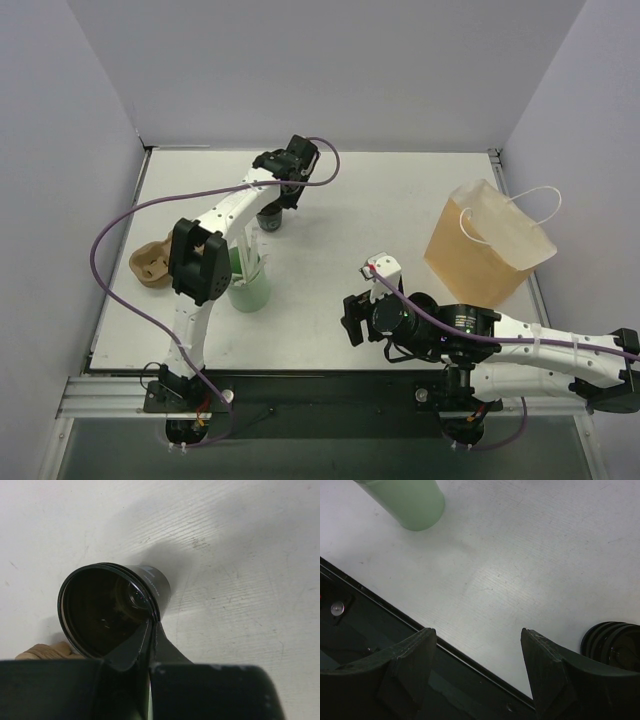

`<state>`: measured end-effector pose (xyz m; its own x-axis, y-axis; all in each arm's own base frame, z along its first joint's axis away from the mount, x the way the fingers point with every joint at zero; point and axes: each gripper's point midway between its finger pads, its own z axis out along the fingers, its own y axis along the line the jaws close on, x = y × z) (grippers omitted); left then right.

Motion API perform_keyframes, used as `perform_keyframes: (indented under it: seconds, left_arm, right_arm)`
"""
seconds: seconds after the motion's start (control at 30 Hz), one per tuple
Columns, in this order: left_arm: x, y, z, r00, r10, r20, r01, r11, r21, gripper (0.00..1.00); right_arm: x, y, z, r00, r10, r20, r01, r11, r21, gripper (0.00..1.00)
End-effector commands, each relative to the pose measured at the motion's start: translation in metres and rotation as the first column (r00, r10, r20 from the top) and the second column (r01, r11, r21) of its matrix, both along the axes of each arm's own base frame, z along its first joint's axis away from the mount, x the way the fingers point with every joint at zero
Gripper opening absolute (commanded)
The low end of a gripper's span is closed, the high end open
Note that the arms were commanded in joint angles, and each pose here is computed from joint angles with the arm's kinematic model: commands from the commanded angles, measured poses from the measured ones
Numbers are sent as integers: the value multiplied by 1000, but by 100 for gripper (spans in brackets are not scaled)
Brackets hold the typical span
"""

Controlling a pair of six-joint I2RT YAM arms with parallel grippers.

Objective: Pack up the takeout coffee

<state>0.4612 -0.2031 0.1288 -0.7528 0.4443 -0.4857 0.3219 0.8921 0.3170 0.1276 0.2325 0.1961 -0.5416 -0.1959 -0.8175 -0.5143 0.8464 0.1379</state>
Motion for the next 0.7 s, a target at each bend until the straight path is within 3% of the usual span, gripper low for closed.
perform_keyframes:
  seconds: [0.0, 0.2, 0.23, 0.27, 0.3, 0.33, 0.57, 0.67]
  left_arm:
    - [-5, -21, 55, 997, -20, 72, 32, 985, -170, 0]
    - [-6, -20, 54, 999, -27, 48, 34, 986, -165, 0]
    - [-7, -21, 54, 999, -31, 44, 38, 985, -168, 15]
    - [-7, -21, 51, 999, -33, 34, 39, 986, -163, 16]
    - [-7, -21, 50, 999, -37, 29, 41, 986, -160, 15]
    - [-7, -20, 49, 999, -36, 27, 40, 987, -154, 0]
    - [-9, -22, 47, 999, -47, 15, 49, 986, -157, 0]
    - [-7, -19, 48, 999, -41, 19, 44, 990, -137, 13]
  right_arm:
    - [1, 4, 12, 1000, 1, 8, -1, 1000, 16, 69]
    - [0, 6, 12, 1000, 1, 1, -1, 1000, 22, 69]
    - [-1, 6, 11, 1000, 3, -2, -3, 1000, 22, 69]
    - [-1, 6, 12, 1000, 2, -2, -2, 1000, 28, 69]
    - [-1, 6, 12, 1000, 2, -2, -2, 1000, 28, 69]
    - [-1, 6, 12, 1000, 2, -2, -2, 1000, 28, 69]
    - [-2, 4, 13, 1000, 6, -3, -6, 999, 35, 69]
    - [-2, 3, 14, 1000, 2, 1, -2, 999, 41, 69]
